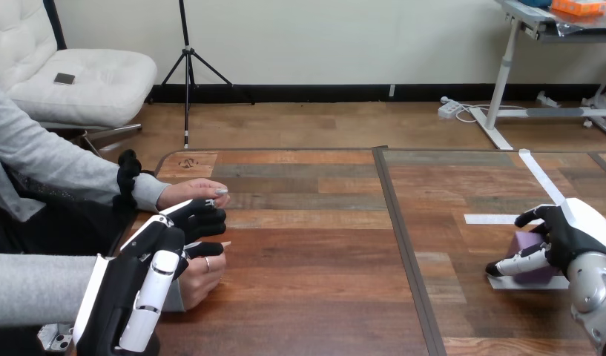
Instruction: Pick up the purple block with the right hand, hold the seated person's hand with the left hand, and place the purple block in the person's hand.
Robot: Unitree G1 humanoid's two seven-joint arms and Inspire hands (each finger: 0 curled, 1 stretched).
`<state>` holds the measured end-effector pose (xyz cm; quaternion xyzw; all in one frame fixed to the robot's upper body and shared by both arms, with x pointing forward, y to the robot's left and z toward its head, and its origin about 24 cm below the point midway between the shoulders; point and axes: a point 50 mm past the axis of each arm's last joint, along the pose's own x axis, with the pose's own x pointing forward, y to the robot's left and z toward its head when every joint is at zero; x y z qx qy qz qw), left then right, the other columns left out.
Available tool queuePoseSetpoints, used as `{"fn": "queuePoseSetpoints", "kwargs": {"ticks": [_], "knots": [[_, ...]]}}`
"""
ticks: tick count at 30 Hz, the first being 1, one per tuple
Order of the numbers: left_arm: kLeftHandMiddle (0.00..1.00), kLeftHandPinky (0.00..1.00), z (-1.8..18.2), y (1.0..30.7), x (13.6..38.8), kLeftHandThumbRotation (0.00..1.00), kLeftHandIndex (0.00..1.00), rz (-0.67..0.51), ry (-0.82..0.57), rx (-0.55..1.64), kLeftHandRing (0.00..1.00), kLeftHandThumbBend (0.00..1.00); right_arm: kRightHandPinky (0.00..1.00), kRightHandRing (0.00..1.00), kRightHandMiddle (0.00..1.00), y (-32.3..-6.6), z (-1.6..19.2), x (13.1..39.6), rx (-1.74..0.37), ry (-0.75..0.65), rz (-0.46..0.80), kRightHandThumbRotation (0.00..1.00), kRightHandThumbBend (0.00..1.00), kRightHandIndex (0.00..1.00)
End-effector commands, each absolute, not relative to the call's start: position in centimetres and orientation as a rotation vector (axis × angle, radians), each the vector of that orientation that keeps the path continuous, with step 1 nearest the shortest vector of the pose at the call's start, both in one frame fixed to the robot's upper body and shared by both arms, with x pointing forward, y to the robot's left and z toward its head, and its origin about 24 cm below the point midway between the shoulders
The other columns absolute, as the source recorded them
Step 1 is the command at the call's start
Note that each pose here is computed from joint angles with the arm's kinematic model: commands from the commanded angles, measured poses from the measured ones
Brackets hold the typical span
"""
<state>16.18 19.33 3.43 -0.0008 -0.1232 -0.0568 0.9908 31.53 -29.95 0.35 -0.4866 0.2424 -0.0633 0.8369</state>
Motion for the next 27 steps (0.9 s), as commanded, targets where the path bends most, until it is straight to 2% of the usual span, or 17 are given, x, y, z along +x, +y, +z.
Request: {"fn": "queuePoseSetpoints", "kwargs": {"ticks": [1, 6, 14, 27], "knots": [[0.73, 0.65, 5.2, 19.3, 17.1, 0.86, 0.71, -0.116, -0.351, 0.009, 0.73, 0.49, 0.44, 0.52, 0.57, -29.4, -1.3, 30.5, -1.019, 0.554, -0.091, 0.0, 0.93, 0.62], [0.73, 0.65, 5.2, 19.3, 17.2, 0.86, 0.7, -0.119, -0.356, 0.006, 0.73, 0.49, 0.46, 0.52, 0.56, -29.5, -1.3, 30.4, -1.026, 0.533, -0.1, 0.0, 0.87, 0.57], [0.73, 0.64, 5.2, 19.3, 17.2, 0.87, 0.7, -0.118, -0.361, 0.006, 0.74, 0.49, 0.42, 0.48, 0.53, -29.5, -1.0, 30.5, -1.033, 0.5, -0.103, 0.0, 0.81, 0.51], [0.72, 0.63, 5.2, 19.5, 17.3, 0.86, 0.69, -0.118, -0.375, 0.0, 0.73, 0.5, 0.38, 0.45, 0.49, -29.4, -0.1, 31.0, -1.035, 0.414, -0.117, 0.0, 0.84, 0.47]]}}
